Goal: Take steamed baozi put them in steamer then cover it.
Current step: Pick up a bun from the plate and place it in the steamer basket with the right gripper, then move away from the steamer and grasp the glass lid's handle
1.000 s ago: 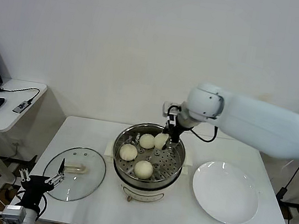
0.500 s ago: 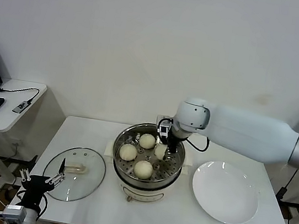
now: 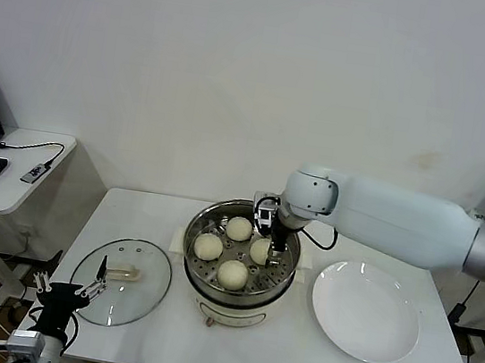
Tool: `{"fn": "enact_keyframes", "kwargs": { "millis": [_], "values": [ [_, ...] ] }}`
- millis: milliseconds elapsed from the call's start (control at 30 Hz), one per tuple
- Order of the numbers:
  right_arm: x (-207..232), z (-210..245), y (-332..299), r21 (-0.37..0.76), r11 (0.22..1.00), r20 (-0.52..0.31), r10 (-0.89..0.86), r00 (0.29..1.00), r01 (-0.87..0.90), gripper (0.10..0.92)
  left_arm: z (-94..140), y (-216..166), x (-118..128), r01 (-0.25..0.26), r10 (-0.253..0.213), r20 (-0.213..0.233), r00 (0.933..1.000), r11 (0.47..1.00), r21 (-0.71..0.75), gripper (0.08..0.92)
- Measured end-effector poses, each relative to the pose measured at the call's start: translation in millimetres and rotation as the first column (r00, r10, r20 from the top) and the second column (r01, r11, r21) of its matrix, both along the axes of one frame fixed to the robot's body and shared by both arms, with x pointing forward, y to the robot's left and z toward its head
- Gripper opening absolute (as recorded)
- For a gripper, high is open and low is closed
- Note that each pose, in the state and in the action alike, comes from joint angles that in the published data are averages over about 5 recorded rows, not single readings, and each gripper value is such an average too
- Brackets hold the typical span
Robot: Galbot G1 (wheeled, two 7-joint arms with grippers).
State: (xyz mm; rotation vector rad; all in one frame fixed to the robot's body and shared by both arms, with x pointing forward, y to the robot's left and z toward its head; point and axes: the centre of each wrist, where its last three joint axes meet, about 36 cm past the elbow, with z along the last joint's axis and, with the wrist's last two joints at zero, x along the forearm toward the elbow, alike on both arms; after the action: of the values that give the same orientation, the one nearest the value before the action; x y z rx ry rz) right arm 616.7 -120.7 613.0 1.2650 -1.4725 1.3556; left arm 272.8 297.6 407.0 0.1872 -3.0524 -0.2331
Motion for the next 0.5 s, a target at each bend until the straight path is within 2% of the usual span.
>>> {"fn": "enact_keyframes", "kwargs": {
  "millis": [267,500],
  "values": [
    [-11.9,32.2,-23.1,0.088,0.996,0.039,0.008,0.999,-0.011,0.823,0.0,0.2,1.5,0.001,-0.001,0.001,1.0000,1.000,0.001,0.823],
    [-38.1,27.4,-62.8,0.286,0.958,0.121,-0.047,0.991,0.011,0.823,-1.2,0.5,0.1,0.011,-0.011,0.003,0.9999,1.000,-0.001,0.823]
  ]
}}
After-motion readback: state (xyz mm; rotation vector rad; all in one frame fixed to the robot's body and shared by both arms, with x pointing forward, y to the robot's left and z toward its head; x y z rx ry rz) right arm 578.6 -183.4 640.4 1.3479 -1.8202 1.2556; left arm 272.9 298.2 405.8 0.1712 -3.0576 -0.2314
